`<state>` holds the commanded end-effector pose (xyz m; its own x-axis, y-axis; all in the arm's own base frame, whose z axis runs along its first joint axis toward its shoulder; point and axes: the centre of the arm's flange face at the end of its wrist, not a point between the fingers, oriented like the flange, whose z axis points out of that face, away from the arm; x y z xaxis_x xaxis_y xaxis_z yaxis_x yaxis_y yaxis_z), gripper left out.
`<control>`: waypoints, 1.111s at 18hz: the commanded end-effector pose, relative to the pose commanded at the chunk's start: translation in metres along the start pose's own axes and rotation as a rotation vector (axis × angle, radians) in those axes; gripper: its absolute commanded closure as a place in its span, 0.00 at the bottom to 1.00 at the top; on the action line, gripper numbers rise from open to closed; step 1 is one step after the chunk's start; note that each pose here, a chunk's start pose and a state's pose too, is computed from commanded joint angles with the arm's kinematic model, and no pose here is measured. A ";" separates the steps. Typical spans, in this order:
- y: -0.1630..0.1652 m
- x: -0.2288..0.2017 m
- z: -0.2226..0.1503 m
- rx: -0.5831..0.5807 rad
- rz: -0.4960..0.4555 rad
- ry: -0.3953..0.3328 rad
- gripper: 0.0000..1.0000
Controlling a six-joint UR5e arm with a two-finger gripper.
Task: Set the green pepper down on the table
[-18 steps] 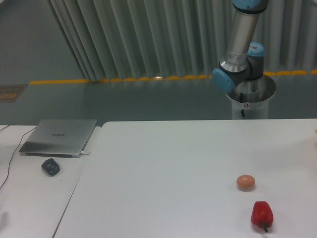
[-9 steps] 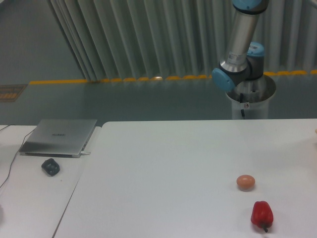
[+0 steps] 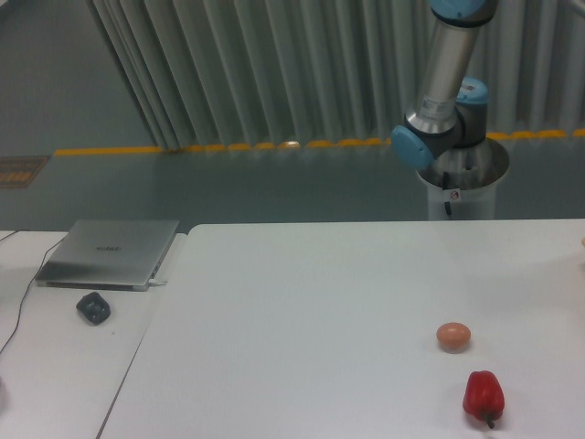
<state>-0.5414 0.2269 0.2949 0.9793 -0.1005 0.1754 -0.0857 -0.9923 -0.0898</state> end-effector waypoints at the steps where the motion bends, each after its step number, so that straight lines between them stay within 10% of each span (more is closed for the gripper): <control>1: 0.000 -0.001 -0.003 0.000 -0.007 -0.006 0.47; 13: -0.055 0.011 -0.083 -0.190 0.111 -0.044 0.49; 20: -0.085 0.023 -0.094 -0.100 0.116 -0.021 0.49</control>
<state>-0.5290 0.3020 0.3987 0.9652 -0.2145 0.1494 -0.2155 -0.9765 -0.0097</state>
